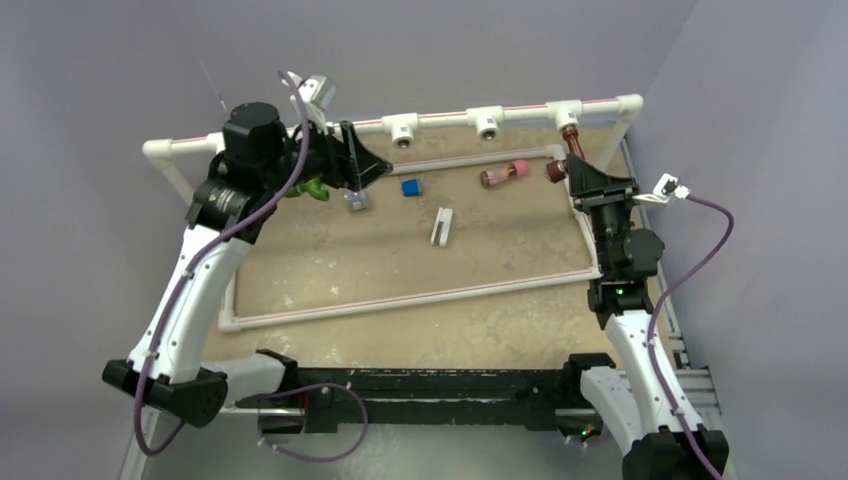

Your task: Install the water faucets

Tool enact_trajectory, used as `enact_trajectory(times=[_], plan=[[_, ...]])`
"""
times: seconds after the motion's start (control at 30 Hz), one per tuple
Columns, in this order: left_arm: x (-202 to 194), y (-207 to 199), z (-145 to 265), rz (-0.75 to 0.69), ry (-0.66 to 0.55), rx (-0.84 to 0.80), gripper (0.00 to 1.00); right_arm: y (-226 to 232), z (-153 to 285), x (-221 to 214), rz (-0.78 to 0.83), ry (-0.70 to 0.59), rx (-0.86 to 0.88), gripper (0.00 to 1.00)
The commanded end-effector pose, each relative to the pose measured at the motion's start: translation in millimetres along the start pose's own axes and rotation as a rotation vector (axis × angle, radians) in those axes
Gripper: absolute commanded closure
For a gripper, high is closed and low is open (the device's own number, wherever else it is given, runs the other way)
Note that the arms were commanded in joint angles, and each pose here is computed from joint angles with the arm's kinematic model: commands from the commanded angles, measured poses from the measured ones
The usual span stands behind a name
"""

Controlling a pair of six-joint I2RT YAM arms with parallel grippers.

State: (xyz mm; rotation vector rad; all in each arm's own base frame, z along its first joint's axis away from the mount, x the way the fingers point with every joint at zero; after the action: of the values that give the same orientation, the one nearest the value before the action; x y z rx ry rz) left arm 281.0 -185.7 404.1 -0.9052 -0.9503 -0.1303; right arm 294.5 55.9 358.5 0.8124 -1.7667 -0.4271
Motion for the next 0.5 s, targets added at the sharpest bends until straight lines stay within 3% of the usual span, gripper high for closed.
enact_trajectory(times=[0.0,0.3,0.47], plan=[[3.0,-35.8,26.5,-0.011,-0.022,-0.162,0.31,30.6,3.8,10.2,-0.466,0.017,0.062,1.0],[-0.6,-69.6,53.3,-0.03,-0.005,-0.311,0.31,33.8,0.2,4.4,-0.754,0.109,0.001,1.0],[-5.4,-83.3,62.5,-0.015,0.023,-0.391,0.31,52.7,0.2,8.9,-0.919,0.168,0.114,1.0]])
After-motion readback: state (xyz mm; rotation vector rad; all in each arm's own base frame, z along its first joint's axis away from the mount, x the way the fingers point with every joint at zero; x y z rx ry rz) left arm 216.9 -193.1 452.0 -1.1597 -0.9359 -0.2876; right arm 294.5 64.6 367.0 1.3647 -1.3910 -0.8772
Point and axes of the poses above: each gripper's point midway between its finger pads, its own z axis back along the fingers, its own y axis along the line the jaws close on, x = y × z, the point moved 3 cm from there along z, back along the fingers, and after that the axes turned 12 degrees about z, right-handed, at the moved point
